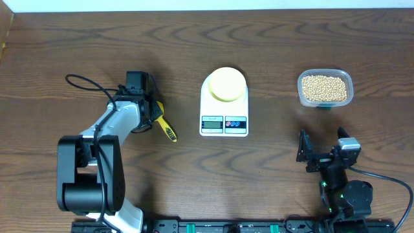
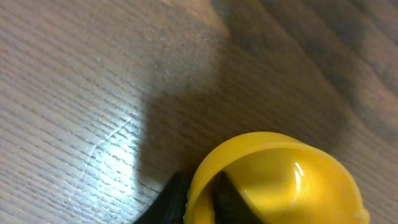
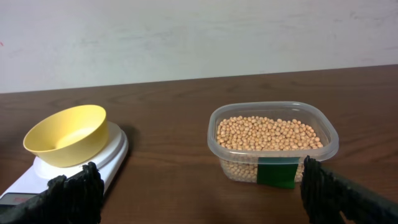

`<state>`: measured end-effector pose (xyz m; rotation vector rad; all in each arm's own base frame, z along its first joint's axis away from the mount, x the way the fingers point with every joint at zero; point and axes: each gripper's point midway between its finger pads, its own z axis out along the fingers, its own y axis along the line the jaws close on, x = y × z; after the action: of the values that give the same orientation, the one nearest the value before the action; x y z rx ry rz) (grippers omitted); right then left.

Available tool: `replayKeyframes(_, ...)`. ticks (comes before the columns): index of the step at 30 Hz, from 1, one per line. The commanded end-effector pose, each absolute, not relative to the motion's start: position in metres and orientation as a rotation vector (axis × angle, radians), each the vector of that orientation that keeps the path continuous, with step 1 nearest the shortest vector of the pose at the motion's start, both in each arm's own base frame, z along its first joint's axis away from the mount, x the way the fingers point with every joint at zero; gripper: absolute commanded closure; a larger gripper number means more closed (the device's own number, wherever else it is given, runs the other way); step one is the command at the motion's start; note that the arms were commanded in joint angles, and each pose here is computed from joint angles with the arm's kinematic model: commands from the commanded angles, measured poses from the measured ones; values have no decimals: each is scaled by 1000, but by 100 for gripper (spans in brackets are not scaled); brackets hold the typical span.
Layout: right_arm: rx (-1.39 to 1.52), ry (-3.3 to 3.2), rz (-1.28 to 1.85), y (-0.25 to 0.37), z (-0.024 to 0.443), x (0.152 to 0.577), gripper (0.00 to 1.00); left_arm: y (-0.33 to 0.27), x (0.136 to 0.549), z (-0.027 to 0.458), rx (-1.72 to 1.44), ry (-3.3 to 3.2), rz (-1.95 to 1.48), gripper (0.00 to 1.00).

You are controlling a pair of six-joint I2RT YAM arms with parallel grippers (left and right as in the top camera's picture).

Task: Scoop item into bowl and weigh 50g on scale
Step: 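Close the left gripper on the scoop cup rim and lift it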

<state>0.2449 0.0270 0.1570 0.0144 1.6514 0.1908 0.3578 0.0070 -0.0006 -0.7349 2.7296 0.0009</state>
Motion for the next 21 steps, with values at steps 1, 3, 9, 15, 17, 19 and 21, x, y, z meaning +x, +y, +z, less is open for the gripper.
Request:
replayKeyframes(1,13,1654,181,26,155,245,1,11,350,-10,-745,2757,44,93)
replayKeyframes(3,13,1654,181,26,155,245,1,10,350,-10,-745,2757,43,93)
replayKeyframes(9,13,1654,181,26,155,245,1,11,349,-10,-707,2771,51,93)
replayKeyframes(15,13,1654,181,26,155,245,1,11,352,11,-912,2659,-6,93)
replayKeyframes(17,13,1654,181,26,155,245,1,10,354,30,-974,2595,-40,93)
replayKeyframes(19,13,1654,181,26,155,245,1,11,352,50,-1031,2532,-76,93)
replayKeyframes(21,13,1654,181,26,155,245,1,11,348,71,-1088,2472,-111,93)
